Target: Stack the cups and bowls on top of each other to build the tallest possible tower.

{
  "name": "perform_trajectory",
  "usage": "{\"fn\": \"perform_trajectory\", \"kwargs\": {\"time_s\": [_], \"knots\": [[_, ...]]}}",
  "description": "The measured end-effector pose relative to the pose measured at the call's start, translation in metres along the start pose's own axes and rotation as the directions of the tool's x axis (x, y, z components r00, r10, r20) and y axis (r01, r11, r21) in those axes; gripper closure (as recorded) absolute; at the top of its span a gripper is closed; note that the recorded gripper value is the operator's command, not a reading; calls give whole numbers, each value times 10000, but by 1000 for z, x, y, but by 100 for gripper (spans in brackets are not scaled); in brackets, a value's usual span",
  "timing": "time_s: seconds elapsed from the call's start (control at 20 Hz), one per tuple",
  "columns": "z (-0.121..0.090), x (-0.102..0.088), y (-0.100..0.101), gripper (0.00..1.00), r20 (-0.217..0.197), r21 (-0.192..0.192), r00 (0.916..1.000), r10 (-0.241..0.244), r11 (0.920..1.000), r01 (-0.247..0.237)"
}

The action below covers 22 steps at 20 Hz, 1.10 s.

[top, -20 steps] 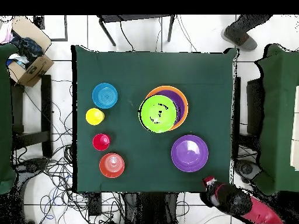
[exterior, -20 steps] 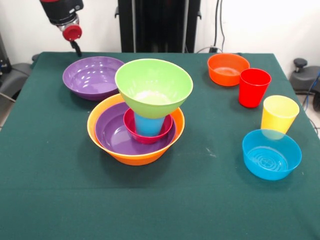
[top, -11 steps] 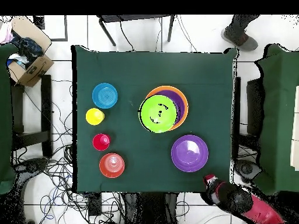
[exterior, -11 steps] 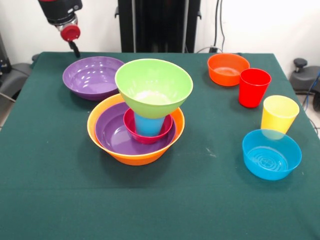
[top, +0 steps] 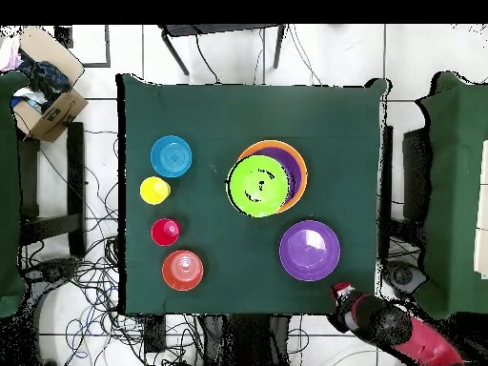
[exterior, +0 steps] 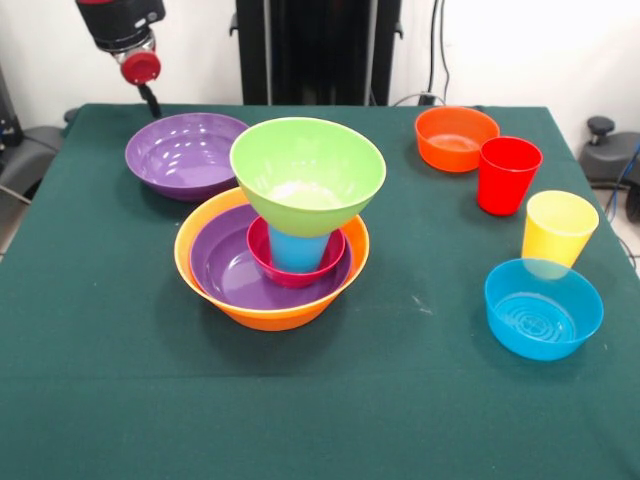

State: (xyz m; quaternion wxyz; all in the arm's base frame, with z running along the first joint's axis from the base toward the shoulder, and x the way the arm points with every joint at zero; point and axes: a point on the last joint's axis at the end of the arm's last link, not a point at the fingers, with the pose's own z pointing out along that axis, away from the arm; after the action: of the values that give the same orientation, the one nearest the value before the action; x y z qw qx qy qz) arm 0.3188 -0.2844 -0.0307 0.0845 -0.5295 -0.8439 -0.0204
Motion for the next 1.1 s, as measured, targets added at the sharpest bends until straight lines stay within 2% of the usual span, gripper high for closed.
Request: {"fn": "perform_trajectory", "kwargs": {"time_s": [0.45, 0.8, 1.1], "knots": [[-5, -1, 15, 0, 55, -44, 10000, 36, 10000, -36], [-24, -9, 33, 0, 325, -56, 9994, 136, 9999, -134], [-37, -11, 39, 0, 145, 93, 9994, 321, 9994, -323]]}}
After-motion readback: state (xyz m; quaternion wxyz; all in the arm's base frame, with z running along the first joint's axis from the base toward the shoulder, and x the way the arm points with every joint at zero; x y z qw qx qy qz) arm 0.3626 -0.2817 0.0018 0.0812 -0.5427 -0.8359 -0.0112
